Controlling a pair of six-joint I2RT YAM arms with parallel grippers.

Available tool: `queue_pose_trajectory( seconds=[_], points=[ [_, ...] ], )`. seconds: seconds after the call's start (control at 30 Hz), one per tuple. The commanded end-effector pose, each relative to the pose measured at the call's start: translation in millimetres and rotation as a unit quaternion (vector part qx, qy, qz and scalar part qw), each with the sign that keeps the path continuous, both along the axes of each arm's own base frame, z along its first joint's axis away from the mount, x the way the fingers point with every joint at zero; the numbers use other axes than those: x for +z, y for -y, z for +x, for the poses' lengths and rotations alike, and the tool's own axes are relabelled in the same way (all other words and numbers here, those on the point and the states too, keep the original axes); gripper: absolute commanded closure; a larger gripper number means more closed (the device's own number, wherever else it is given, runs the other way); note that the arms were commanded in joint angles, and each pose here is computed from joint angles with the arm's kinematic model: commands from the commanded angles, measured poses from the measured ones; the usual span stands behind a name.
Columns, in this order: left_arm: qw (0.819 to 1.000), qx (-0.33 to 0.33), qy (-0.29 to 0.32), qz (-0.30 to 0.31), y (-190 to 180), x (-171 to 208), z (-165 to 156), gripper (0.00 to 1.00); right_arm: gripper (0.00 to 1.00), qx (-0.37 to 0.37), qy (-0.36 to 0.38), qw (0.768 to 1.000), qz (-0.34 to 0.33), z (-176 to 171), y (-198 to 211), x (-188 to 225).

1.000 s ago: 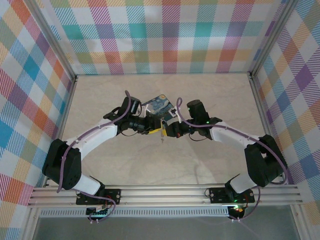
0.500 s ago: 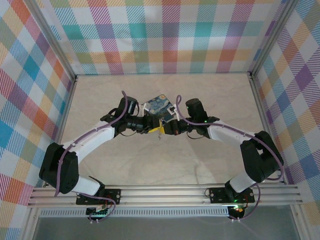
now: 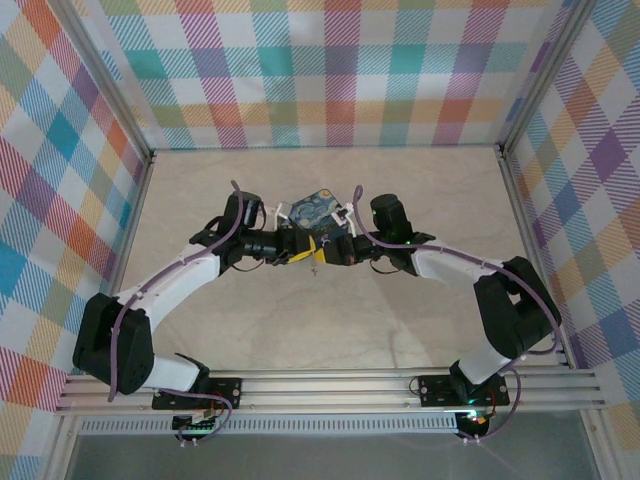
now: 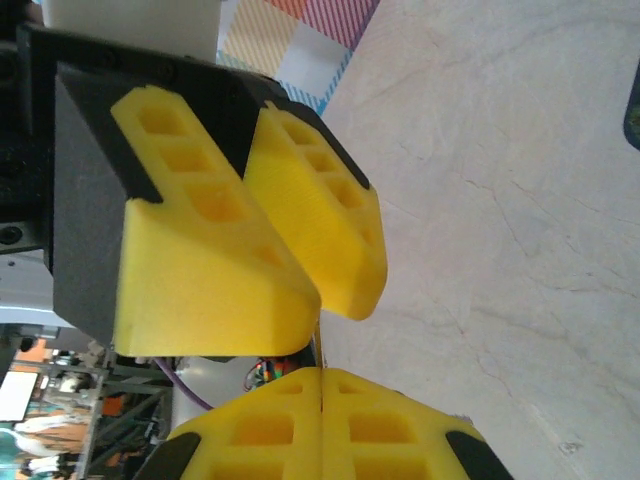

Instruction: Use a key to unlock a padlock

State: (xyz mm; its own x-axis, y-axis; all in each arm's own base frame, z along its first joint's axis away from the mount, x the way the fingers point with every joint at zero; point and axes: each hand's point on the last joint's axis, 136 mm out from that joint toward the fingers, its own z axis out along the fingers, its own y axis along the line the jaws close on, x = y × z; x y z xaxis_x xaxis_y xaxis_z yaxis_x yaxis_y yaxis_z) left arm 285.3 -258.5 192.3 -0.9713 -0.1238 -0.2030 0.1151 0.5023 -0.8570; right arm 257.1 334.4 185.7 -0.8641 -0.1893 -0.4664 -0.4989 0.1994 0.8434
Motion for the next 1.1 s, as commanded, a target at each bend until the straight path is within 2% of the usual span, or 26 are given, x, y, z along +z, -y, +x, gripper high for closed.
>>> queue_pose_trajectory(
  seconds=[0.0, 0.4, 0.63, 1.07],
  points=[
    [0.999, -0.01, 0.03, -0.035, -5, 20, 0, 0.7, 1.0, 0.018, -0.004, 0.999, 0.033, 0, -4, 13],
    [0.998, -0.003, 0.031, -0.05, -6, 20, 2, 0.71, 1.0, 0.024, -0.015, 0.998, 0.057, 3, -8, 20],
    [0.998, 0.005, 0.028, -0.062, -5, 21, 3, 0.74, 1.0, 0.02, -0.031, 0.997, 0.062, 8, -12, 16],
    [0.998, 0.027, 0.01, -0.054, -7, 11, 9, 0.91, 1.0, 0.003, -0.049, 0.995, 0.082, 21, -18, 14]
  ],
)
